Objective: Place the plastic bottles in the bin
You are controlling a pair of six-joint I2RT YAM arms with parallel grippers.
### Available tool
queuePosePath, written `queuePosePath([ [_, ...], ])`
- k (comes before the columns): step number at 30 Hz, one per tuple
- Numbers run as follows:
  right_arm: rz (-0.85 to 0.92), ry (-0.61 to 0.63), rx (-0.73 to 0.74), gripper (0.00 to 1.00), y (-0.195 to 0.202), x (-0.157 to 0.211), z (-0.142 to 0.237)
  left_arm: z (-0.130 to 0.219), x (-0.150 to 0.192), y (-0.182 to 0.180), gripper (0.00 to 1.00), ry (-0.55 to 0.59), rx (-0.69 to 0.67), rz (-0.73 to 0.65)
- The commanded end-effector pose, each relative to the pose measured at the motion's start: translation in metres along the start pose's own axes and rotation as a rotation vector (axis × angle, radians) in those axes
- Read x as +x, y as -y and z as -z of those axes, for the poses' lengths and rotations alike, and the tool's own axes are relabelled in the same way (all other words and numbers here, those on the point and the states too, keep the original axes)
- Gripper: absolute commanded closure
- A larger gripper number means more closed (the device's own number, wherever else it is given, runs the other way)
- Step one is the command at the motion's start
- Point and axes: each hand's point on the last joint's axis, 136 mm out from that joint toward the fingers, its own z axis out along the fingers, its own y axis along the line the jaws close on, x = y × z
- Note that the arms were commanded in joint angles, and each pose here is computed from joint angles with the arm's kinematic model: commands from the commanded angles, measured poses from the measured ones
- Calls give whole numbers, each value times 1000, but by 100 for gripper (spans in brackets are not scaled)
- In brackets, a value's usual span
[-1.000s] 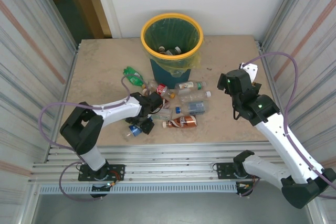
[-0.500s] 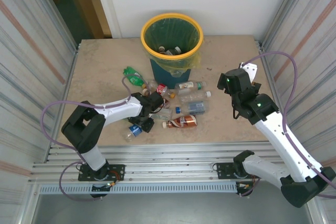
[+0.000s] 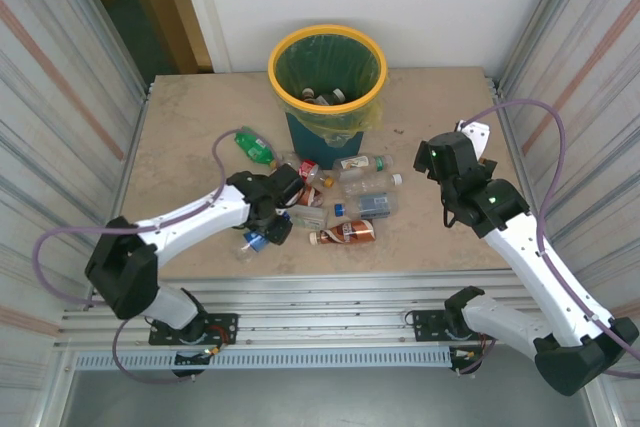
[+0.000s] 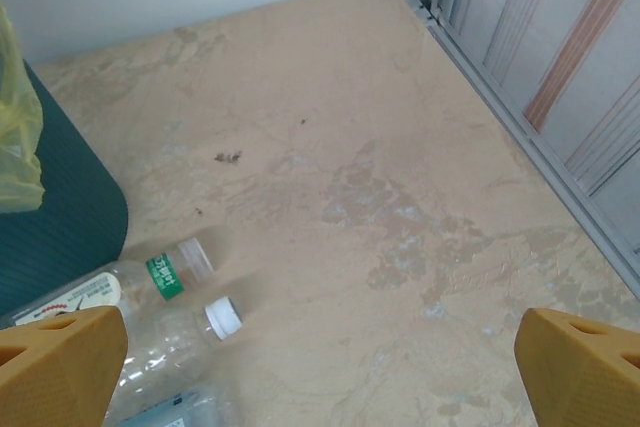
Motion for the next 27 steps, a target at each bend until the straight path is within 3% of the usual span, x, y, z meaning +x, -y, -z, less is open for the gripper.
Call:
queuePosePath([
  [1, -25, -16, 22, 2, 5, 6, -3, 35, -10, 3, 53, 91, 44, -6],
  [6, -44, -41, 27, 2, 7, 18, -6, 86, -44, -5, 54, 319, 53, 11],
  [14, -119, -76, 23, 2, 11, 39, -10, 195, -120, -23, 54, 833, 122, 76],
  [22, -144, -96, 39, 2, 19, 52, -10, 272, -183, -56, 55, 1166, 189, 136],
  [27, -148, -96, 33, 2, 23, 57, -8, 303, -229, -70, 57, 1284, 217, 135],
])
